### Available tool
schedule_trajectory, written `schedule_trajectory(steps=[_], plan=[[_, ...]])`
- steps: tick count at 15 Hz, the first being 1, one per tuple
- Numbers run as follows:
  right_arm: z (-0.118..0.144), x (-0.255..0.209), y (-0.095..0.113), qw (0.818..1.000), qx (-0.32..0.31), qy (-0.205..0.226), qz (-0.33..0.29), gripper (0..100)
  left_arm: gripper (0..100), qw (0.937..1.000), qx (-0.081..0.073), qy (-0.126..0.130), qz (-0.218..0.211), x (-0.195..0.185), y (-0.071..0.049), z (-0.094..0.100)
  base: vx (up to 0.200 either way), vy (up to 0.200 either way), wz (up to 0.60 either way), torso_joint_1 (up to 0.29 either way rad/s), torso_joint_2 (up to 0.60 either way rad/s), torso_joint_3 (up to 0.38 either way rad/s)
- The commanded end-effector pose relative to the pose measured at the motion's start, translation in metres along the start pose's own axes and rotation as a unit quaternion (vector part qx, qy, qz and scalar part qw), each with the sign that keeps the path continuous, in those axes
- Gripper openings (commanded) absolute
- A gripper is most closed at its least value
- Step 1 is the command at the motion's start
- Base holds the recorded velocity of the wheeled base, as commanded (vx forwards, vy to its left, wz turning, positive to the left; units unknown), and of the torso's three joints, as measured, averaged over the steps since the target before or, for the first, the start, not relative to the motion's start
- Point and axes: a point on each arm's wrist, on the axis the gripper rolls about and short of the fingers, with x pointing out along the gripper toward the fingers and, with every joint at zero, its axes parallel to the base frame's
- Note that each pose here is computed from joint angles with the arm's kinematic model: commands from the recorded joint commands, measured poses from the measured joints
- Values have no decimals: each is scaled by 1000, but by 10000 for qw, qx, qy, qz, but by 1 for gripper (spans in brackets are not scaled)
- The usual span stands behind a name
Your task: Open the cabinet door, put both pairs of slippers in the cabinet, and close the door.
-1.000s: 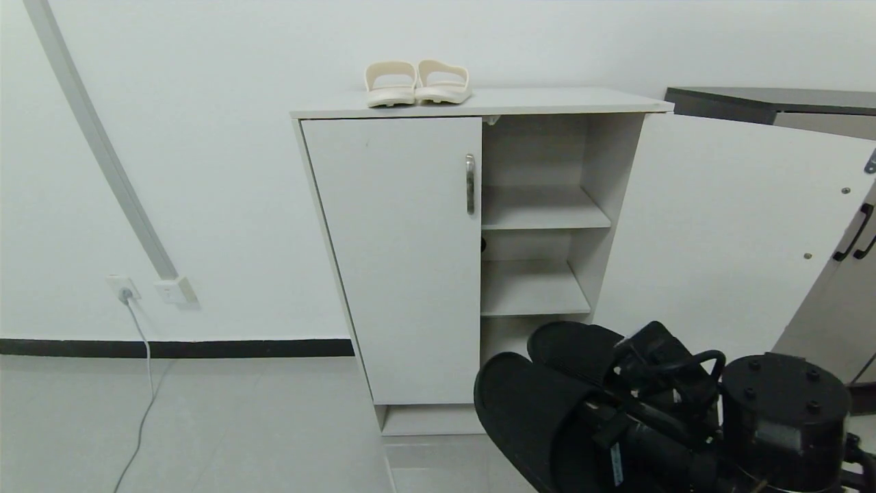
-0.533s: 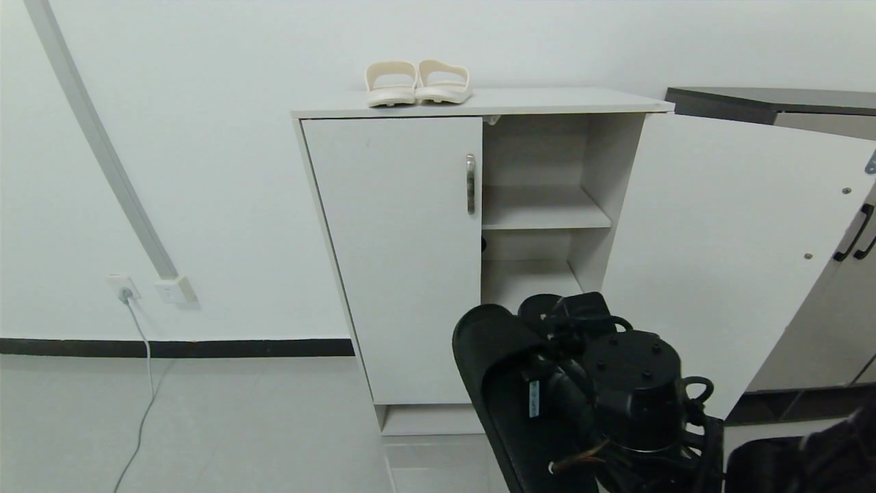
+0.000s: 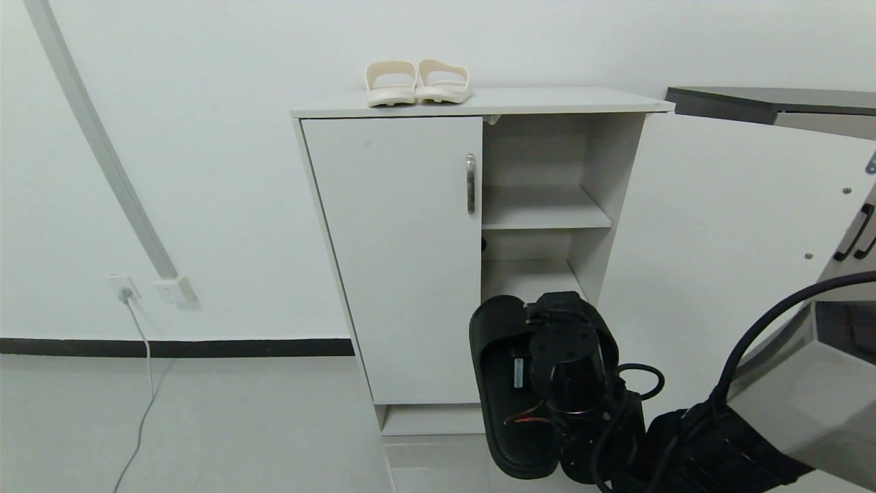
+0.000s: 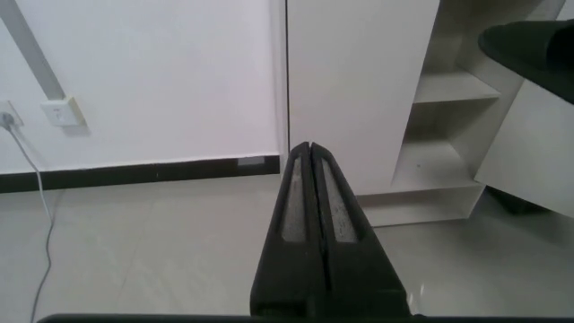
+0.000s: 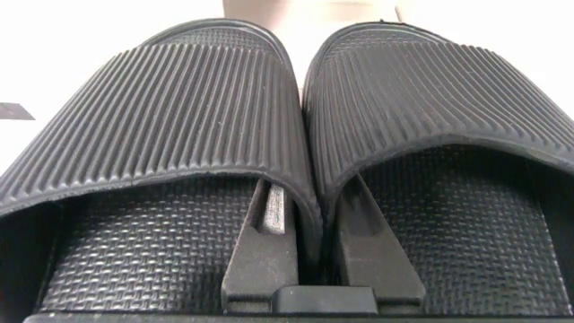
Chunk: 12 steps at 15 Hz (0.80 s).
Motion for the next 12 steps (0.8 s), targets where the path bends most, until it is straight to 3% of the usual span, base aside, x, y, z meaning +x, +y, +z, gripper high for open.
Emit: schedule_trajectory(steps=[1,8,12], plan=[[-4,2,1,10000,-34,30,-7,0,0,10000,3,19,1,0,0,0,0,-200,0,-2,2,2],[-9,7,1,9999,-82,82,-49,0,0,10000,3,19,1,0,0,0,0,-200,0,1,6,4],[-24,27,15,9998,-146,122,-56,0,0,10000,-4,11,1,0,0,0,0,0,0,0,0,0]])
